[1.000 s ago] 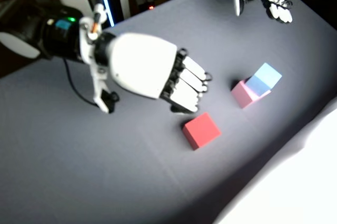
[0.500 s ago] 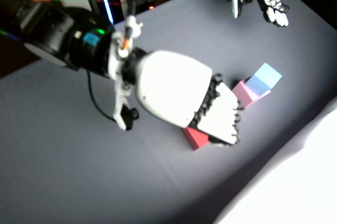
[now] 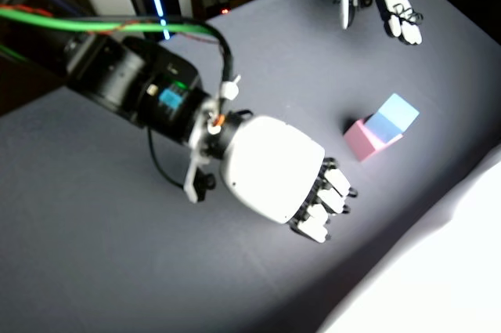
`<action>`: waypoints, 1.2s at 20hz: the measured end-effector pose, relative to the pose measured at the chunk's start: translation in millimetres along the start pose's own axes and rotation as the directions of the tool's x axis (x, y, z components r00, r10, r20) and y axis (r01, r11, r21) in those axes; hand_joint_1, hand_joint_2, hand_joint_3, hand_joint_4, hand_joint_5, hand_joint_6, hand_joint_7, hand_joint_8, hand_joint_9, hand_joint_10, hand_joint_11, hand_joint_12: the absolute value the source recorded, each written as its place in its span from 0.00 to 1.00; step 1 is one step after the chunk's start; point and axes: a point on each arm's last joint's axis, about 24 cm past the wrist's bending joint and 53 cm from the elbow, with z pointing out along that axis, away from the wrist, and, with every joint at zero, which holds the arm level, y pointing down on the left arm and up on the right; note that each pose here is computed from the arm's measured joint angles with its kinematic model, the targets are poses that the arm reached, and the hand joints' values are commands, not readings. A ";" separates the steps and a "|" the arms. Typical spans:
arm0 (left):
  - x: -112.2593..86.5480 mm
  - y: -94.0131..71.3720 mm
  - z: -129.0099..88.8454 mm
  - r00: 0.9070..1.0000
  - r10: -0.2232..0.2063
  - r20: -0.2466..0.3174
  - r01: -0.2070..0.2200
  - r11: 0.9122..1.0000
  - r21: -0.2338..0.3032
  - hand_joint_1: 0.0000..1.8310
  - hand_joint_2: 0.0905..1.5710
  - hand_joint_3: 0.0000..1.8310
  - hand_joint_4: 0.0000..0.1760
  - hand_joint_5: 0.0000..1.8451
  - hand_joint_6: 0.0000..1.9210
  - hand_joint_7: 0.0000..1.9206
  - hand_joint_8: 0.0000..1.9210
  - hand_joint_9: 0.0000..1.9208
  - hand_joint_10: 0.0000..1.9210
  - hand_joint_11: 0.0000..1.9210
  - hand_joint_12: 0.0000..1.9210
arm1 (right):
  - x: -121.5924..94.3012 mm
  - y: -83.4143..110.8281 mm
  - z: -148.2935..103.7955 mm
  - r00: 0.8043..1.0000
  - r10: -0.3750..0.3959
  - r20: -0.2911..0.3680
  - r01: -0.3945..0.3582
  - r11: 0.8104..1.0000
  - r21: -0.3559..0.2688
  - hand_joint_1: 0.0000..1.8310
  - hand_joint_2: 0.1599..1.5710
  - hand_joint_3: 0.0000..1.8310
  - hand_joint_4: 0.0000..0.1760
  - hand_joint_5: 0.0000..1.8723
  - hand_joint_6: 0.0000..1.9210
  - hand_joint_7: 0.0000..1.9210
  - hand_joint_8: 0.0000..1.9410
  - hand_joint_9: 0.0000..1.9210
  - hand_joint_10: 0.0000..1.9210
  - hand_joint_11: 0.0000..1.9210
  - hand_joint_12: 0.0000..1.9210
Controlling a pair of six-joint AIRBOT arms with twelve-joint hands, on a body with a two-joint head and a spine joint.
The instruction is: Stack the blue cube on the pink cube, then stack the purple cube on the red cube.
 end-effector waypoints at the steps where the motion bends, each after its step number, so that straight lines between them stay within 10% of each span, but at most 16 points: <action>1: 0.1 0.0 0.0 1.000 0.000 -0.001 0.000 1.000 0.000 0.36 0.84 0.00 0.75 0.00 0.00 0.00 0.00 0.00 0.00 0.00 0.00 | 4.2 0.4 1.4 1.000 0.001 -0.011 -0.001 1.000 0.002 0.60 0.81 0.00 0.10 0.34 0.80 0.34 0.76 0.37 0.46 0.25 0.77; 2: -0.2 0.2 0.2 1.000 0.001 0.000 -0.001 1.000 0.000 0.35 0.84 0.00 0.80 0.00 0.00 0.00 0.00 0.00 0.00 0.00 0.00 | 9.3 1.0 3.0 1.000 0.002 -0.025 -0.002 1.000 0.003 0.71 0.80 0.00 0.00 0.28 0.78 0.34 0.73 0.39 0.83 0.26 0.90; 3: -0.4 0.3 0.2 1.000 0.000 0.001 0.000 1.000 0.000 0.35 0.84 0.00 0.87 0.00 0.00 0.00 0.00 0.00 0.00 0.00 0.00 | 13.4 2.0 3.6 0.999 0.003 -0.036 -0.003 1.000 0.003 0.65 0.77 0.00 0.00 0.22 0.44 0.28 0.45 0.29 0.70 0.21 0.93; 6: -0.3 0.0 0.2 1.000 -0.002 0.000 0.002 1.000 0.002 0.35 0.84 0.00 0.86 0.00 0.00 0.00 0.00 0.00 0.00 0.00 0.00 | 18.3 1.6 5.2 0.999 0.004 -0.050 -0.004 1.000 0.008 0.62 0.76 0.00 0.00 0.24 0.17 0.29 0.19 0.25 0.57 0.13 0.92; 13: -0.5 -0.3 0.2 1.000 -0.002 0.001 0.002 1.000 0.003 0.34 0.83 0.00 0.89 0.00 0.00 0.00 0.00 0.00 0.00 0.00 0.00 | 15.4 -9.4 5.2 0.999 -0.005 -0.043 0.007 0.999 0.049 0.53 0.77 0.00 0.00 0.16 0.03 0.19 0.03 0.08 0.46 0.00 0.84; 14: -0.8 -0.4 0.2 1.000 -0.003 0.003 0.003 1.000 0.003 0.34 0.83 0.00 0.88 0.00 0.00 0.00 0.00 0.00 0.00 0.00 0.00 | 16.5 -9.0 5.0 0.999 -0.004 -0.046 0.007 0.999 0.049 0.48 0.75 0.00 0.49 0.02 0.00 0.10 0.00 0.02 0.35 0.00 0.70; 15: -0.8 -0.4 0.2 1.000 -0.003 0.003 0.003 1.000 0.003 0.34 0.83 0.00 0.88 0.00 0.00 0.00 0.00 0.00 0.00 0.00 0.00 | 17.0 -9.0 4.4 0.999 -0.001 -0.048 0.003 0.999 0.049 0.48 0.75 0.00 0.49 0.02 0.00 0.10 0.00 0.02 0.35 0.00 0.70; 16: -0.8 -0.4 0.2 1.000 -0.003 0.003 0.003 1.000 0.003 0.34 0.83 0.00 0.82 0.00 0.00 0.00 0.00 0.00 0.00 0.00 0.00 | 17.5 -10.1 3.1 0.999 -0.004 -0.050 0.006 0.999 0.051 0.49 0.72 0.00 0.71 0.00 0.00 0.02 0.00 0.00 0.24 0.00 0.64; 17: -0.9 -0.6 0.2 1.000 -0.003 0.003 0.003 1.000 0.004 0.34 0.83 0.00 0.84 0.00 0.00 0.00 0.00 0.00 0.00 0.00 0.00 | 17.9 -10.0 2.3 0.999 0.000 -0.052 0.003 0.999 0.051 0.48 0.70 0.00 0.87 0.00 0.00 0.00 0.00 0.00 0.01 0.00 0.35; 18: -1.1 -0.8 0.2 1.000 -0.003 0.004 0.003 1.000 0.005 0.34 0.83 0.00 0.85 0.00 0.00 0.00 0.00 0.00 0.00 0.00 0.00 | 17.3 -9.9 1.0 0.999 0.002 -0.052 0.001 0.999 0.051 0.48 0.69 0.00 0.97 0.00 0.00 0.00 0.00 0.00 0.00 0.00 0.07; 24: -1.1 -0.9 0.0 1.000 -0.005 0.005 0.005 1.000 0.005 0.33 0.83 0.00 0.85 0.00 0.00 0.00 0.00 0.00 0.00 0.00 0.00 | 0.1 -13.2 -19.3 1.000 -0.007 -0.002 0.007 0.999 0.044 0.43 0.64 0.00 0.99 0.00 0.00 0.00 0.00 0.00 0.00 0.00 0.00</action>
